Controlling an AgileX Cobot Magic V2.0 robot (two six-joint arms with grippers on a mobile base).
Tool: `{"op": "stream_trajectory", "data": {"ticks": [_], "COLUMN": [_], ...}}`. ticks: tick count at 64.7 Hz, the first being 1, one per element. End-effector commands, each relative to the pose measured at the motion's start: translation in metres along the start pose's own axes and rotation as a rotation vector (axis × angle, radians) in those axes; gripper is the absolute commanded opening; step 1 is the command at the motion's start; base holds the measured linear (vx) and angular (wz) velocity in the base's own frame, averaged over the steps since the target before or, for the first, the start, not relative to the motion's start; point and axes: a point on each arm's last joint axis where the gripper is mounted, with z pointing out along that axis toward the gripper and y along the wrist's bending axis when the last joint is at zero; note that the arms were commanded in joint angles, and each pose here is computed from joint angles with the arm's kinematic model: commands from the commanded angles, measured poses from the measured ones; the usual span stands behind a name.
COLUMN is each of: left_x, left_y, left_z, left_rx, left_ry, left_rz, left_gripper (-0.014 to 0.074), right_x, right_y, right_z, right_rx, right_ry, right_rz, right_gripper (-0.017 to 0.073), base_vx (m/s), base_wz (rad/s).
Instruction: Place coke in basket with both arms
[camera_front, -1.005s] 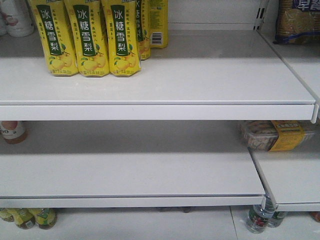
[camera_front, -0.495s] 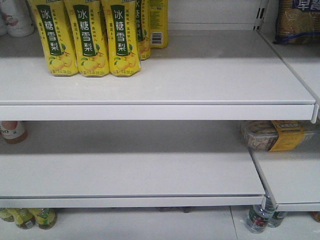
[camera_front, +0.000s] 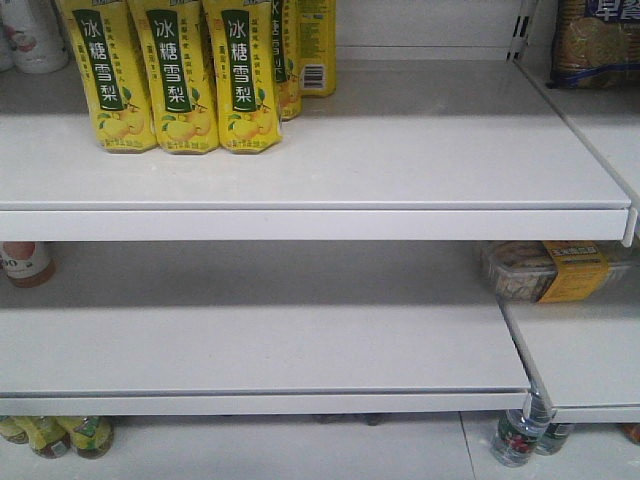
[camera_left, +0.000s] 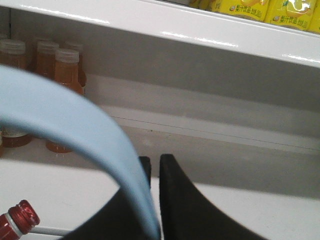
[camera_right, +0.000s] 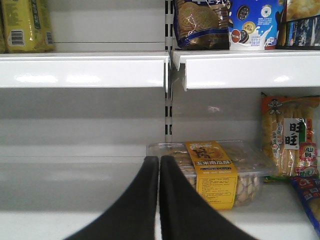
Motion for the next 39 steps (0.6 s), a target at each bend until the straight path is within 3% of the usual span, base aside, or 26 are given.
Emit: {"op": "stream_trajectory", "data": {"ticks": [1,39], "left_x": [-0.013,-0.013], "left_y": [-0.0044,-0.0044], "left_z": [-0.0028,-0.0028], "left_rx": [0.045,0.045], "left_ry": [-0.164,-0.164], "left_rz": [0.1,0.1], "left_gripper": [-0.0005,-0.0005], "right_x": [-0.0014,-0.0014], "right_y": [0.0002,0.0002], "right_z": [-0.0009,-0.0009], "right_rx": [-0.001,-0.001], "right_ry": [-0.071,-0.071], "right_rz": [-0.015,-0.015], "right_gripper": [-0.0005,-0.0005], "base_vx": [0.0,0.0], "base_wz": [0.0,0.0]}}
